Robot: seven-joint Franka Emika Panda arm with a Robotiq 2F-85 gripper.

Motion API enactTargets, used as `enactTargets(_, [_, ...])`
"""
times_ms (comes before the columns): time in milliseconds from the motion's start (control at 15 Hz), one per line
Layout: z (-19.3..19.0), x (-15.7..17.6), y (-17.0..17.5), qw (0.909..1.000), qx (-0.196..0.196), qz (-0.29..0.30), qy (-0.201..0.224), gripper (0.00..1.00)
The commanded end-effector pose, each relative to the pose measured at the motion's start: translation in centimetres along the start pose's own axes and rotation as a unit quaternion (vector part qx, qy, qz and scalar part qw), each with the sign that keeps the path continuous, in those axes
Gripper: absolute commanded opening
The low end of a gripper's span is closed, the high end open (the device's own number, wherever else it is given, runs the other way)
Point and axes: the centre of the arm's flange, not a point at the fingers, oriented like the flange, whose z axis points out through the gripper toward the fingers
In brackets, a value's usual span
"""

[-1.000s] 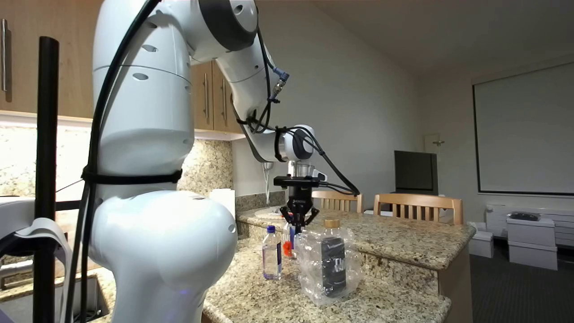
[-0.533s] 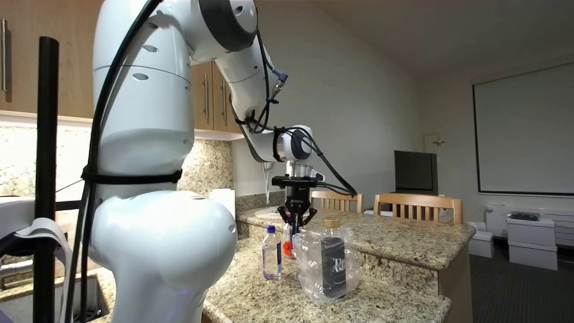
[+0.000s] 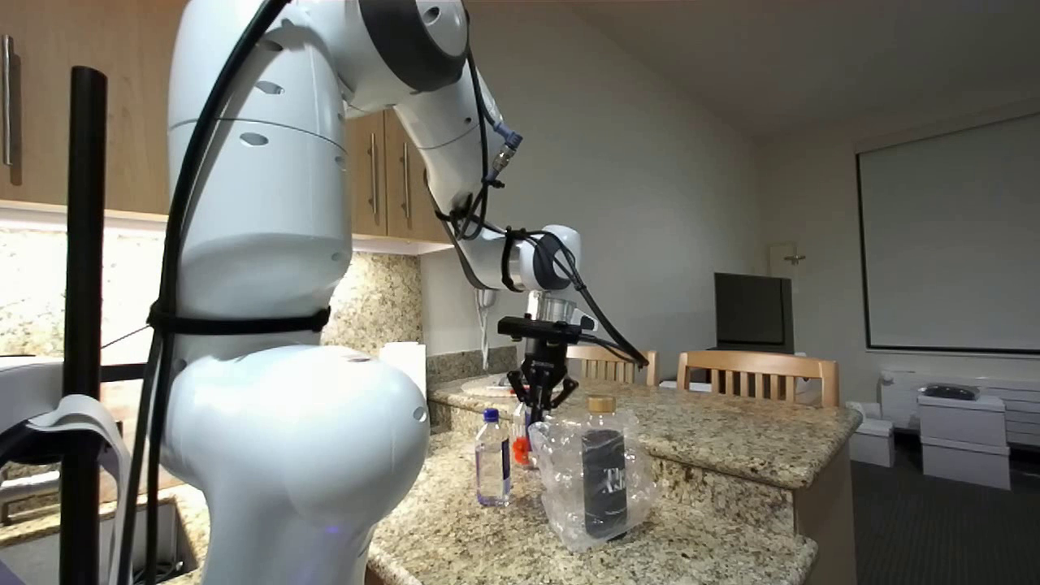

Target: Remove the plastic around the bottle

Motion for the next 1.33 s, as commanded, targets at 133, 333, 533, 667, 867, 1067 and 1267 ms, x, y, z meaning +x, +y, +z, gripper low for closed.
enactTargets(133, [0.1, -0.7, 1.7, 0.9998, 0.015, 0.009, -0.004, 0.34])
enactTargets(333, [0.0, -0.7, 1.5, 0.9999, 0.009, 0.007, -0.005, 0.44])
enactTargets(533, [-0.1, -0.7, 1.1, 0.9999, 0.007, 0.004, -0.009, 0.62])
enactTargets(667, [-0.1, -0.8, 1.0, 0.9998, 0.008, 0.004, -0.016, 0.75])
enactTargets(867, [0.0, -1.1, 0.9, 0.9997, 0.007, 0.003, -0.025, 0.94])
enactTargets(1067, [0.2, -1.3, 0.7, 0.9994, 0.009, -0.001, -0.033, 0.63])
enactTargets(1267, [0.5, -1.3, 0.4, 0.9994, 0.011, -0.005, -0.034, 0.58])
